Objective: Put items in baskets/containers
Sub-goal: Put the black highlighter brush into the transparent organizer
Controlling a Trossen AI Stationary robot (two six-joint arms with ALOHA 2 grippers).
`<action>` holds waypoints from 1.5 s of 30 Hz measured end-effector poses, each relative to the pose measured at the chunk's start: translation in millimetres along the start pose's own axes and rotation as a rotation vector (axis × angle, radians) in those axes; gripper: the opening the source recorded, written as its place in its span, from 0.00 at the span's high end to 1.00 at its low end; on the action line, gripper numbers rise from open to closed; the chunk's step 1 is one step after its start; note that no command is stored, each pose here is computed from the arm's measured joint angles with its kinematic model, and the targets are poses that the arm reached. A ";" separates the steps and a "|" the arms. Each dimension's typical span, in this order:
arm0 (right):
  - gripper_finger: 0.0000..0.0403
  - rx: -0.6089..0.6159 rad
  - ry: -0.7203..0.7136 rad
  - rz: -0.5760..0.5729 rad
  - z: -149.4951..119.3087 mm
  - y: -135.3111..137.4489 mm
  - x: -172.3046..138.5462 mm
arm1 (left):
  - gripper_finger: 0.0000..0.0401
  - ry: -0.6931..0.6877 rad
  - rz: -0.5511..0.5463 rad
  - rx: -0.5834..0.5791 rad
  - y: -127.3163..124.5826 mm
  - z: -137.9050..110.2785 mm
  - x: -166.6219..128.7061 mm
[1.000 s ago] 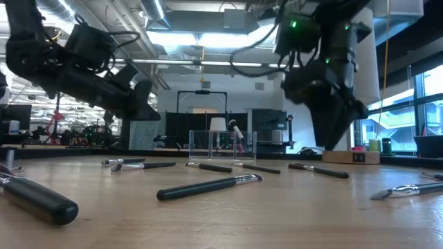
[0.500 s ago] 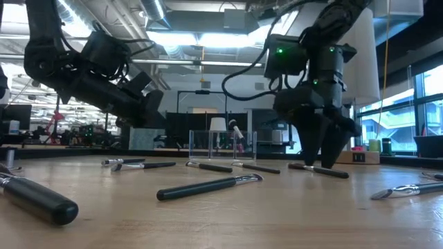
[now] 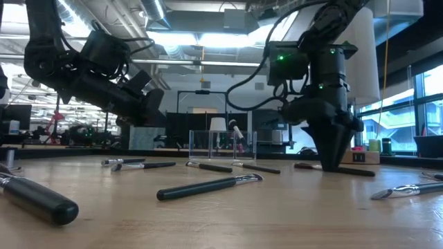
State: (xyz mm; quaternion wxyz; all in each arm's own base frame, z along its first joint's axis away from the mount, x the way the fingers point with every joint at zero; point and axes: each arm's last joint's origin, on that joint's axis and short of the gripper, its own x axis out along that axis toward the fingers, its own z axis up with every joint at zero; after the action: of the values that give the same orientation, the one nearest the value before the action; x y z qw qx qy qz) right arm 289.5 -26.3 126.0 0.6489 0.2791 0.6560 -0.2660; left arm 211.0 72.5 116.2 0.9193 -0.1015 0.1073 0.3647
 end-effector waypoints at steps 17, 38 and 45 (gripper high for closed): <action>0.89 0.016 0.020 0.029 10.3 -5.7 -7.3 | 0.97 0.006 -0.024 0.013 -7.1 -2.4 -3.5; 0.93 -0.076 -0.794 0.169 110.3 -19.0 -121.5 | 0.97 0.000 0.013 0.017 -7.2 -2.9 -4.2; 0.92 -0.011 -1.117 0.178 144.5 -55.0 -148.5 | 0.97 0.024 0.014 0.029 -6.7 -5.3 -4.3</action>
State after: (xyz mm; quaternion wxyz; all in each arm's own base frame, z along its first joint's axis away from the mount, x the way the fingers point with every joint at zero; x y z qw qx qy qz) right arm 352.2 -170.8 271.4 0.9188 0.1466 0.1885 -0.3142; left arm 212.0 63.5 113.1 0.9168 -0.0919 0.1242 0.3682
